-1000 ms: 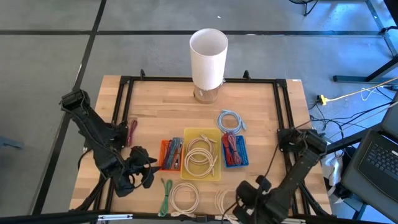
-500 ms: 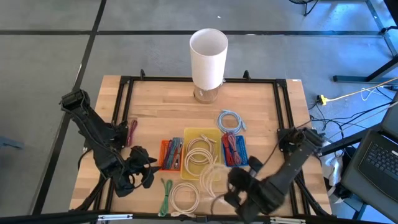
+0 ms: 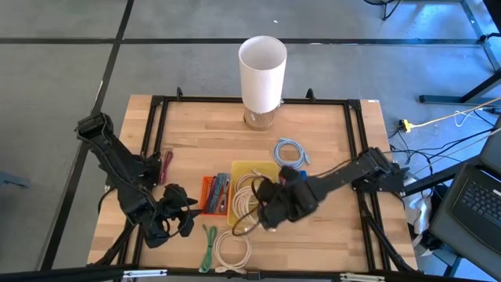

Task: Pick & Place USB Port
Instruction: Put the brown HDMI cable into the yellow bin

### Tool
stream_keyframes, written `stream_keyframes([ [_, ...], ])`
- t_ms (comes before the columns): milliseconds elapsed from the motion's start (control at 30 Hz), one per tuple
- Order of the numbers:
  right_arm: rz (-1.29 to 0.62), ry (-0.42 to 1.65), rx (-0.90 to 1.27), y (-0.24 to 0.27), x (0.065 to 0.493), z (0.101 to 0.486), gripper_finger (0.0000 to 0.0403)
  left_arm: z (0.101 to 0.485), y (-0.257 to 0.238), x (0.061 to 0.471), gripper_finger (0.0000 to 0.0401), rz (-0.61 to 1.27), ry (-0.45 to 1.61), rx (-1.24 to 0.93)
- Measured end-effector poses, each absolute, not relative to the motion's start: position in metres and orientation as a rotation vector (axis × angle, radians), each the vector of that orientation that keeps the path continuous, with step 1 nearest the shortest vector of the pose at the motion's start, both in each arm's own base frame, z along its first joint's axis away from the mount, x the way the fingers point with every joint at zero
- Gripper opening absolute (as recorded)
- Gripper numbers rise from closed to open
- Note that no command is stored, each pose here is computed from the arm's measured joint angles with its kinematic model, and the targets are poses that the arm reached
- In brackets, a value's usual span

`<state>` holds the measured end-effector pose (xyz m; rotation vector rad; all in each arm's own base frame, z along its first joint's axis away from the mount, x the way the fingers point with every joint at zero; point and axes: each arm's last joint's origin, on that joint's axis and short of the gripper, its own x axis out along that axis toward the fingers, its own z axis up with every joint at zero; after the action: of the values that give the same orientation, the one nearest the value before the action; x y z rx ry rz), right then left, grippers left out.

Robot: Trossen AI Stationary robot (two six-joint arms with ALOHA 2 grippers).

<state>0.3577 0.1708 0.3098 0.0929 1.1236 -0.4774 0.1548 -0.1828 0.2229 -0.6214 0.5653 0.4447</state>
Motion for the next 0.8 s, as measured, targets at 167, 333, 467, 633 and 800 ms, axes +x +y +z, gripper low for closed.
stream_keyframes([
  [167,-0.478,1.119,0.091,0.148,0.371,0.310,0.0000,0.223,-0.183,0.155,0.0198,0.442,0.567,-0.614],
  [333,-0.430,1.105,0.110,0.134,0.383,0.310,0.0000,0.223,-0.183,0.155,0.0198,0.442,0.567,-0.613],
  [467,-0.401,1.137,0.119,0.125,0.389,0.293,0.0000,0.223,-0.183,0.155,0.0198,0.442,0.567,-0.613],
  [633,-0.405,1.217,0.124,0.113,0.391,0.252,0.0000,0.223,-0.183,0.155,0.0198,0.439,0.569,-0.605],
  [800,-0.404,1.214,0.135,0.100,0.394,0.218,0.0000,0.223,-0.183,0.155,0.0198,0.437,0.570,-0.598],
])
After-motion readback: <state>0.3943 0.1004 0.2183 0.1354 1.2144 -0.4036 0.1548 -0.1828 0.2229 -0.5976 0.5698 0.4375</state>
